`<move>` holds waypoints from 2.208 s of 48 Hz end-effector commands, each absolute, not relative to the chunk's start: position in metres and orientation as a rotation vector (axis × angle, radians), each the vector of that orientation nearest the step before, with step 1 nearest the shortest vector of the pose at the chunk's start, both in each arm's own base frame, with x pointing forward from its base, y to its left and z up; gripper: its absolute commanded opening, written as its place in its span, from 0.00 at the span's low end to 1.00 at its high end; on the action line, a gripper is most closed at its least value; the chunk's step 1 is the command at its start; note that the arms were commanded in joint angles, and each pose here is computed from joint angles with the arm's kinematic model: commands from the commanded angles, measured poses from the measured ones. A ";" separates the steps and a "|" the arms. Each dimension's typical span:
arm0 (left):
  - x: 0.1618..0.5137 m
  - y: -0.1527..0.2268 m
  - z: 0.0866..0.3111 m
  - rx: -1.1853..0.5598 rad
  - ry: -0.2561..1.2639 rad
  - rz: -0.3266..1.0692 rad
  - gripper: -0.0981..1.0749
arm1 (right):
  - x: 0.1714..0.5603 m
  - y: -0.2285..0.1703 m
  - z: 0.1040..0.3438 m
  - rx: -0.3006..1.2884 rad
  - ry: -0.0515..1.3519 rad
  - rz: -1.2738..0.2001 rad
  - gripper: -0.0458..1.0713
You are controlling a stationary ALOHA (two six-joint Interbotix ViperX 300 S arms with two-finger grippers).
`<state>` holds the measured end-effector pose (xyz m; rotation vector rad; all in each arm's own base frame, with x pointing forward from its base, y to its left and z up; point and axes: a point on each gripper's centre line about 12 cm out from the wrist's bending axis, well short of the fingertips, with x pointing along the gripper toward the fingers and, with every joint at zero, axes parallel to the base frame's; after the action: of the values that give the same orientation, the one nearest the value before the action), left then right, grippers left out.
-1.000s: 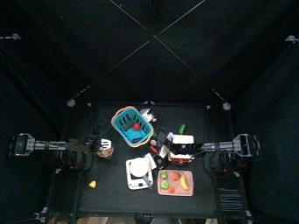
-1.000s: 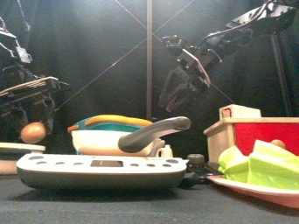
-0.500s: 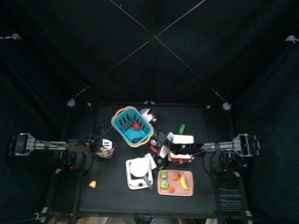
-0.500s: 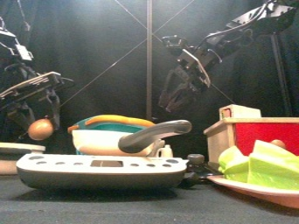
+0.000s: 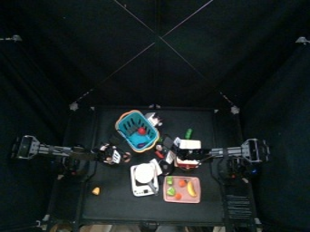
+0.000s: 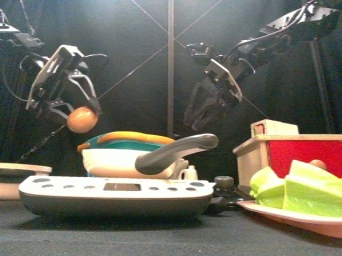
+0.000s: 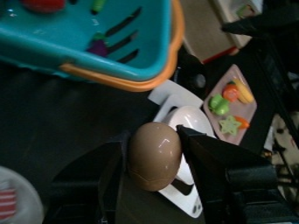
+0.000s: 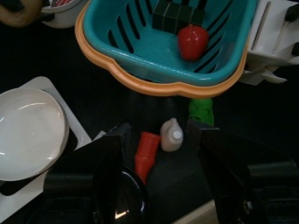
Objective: Place egg on pan
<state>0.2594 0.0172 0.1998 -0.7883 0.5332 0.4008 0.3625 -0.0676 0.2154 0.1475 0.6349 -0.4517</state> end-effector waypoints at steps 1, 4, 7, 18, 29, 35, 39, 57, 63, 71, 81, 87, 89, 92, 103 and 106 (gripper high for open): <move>0.279 0.008 0.212 -0.754 0.511 0.300 0.76 | 0.361 -0.069 0.228 0.154 0.598 -0.450 0.84; 0.292 0.000 0.210 -0.743 0.524 0.246 0.76 | 0.360 -0.070 0.228 0.154 0.601 -0.455 0.84; 0.303 -0.007 0.210 -0.742 0.532 0.196 0.76 | 0.359 -0.070 0.227 0.154 0.604 -0.459 0.84; 0.328 -0.019 0.197 -0.724 0.578 0.115 0.76 | 0.356 -0.070 0.227 0.158 0.602 -0.460 0.84; 0.341 -0.025 0.187 -0.736 0.603 0.074 0.76 | 0.355 -0.070 0.226 0.158 0.605 -0.460 0.84; 0.344 -0.027 0.186 -0.734 0.607 0.055 0.76 | 0.355 -0.070 0.226 0.158 0.605 -0.460 0.84; 0.347 -0.028 0.185 -0.730 0.609 0.048 0.76 | 0.355 -0.070 0.226 0.158 0.605 -0.460 0.84; 0.356 -0.032 0.179 -0.680 0.631 0.016 0.76 | 0.355 -0.070 0.226 0.155 0.606 -0.459 0.84; 0.355 -0.031 0.177 -0.679 0.636 0.020 0.76 | 0.355 -0.070 0.226 0.153 0.606 -0.457 0.84; 0.354 -0.030 0.172 -0.677 0.650 0.029 0.77 | 0.355 -0.070 0.226 0.153 0.606 -0.458 0.84; 0.352 -0.027 0.166 -0.672 0.666 0.054 0.77 | 0.355 -0.070 0.226 0.153 0.608 -0.459 0.84; 0.351 -0.026 0.164 -0.670 0.671 0.062 0.78 | 0.355 -0.070 0.226 0.153 0.608 -0.459 0.84; 0.351 -0.026 0.165 -0.670 0.670 0.061 0.79 | 0.355 -0.070 0.225 0.153 0.609 -0.459 0.84; 0.350 -0.026 0.164 -0.671 0.673 0.064 0.80 | 0.355 -0.070 0.226 0.154 0.607 -0.457 0.84; 0.349 -0.022 0.162 -0.657 0.680 0.099 0.85 | 0.355 -0.070 0.226 0.155 0.606 -0.459 0.84; 0.349 -0.022 0.161 -0.653 0.681 0.101 0.86 | 0.355 -0.070 0.226 0.155 0.607 -0.458 0.84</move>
<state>0.3463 -0.0223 0.1556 -0.6586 0.6979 0.1054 0.3559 -0.0683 0.2100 0.1488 0.6511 -0.4593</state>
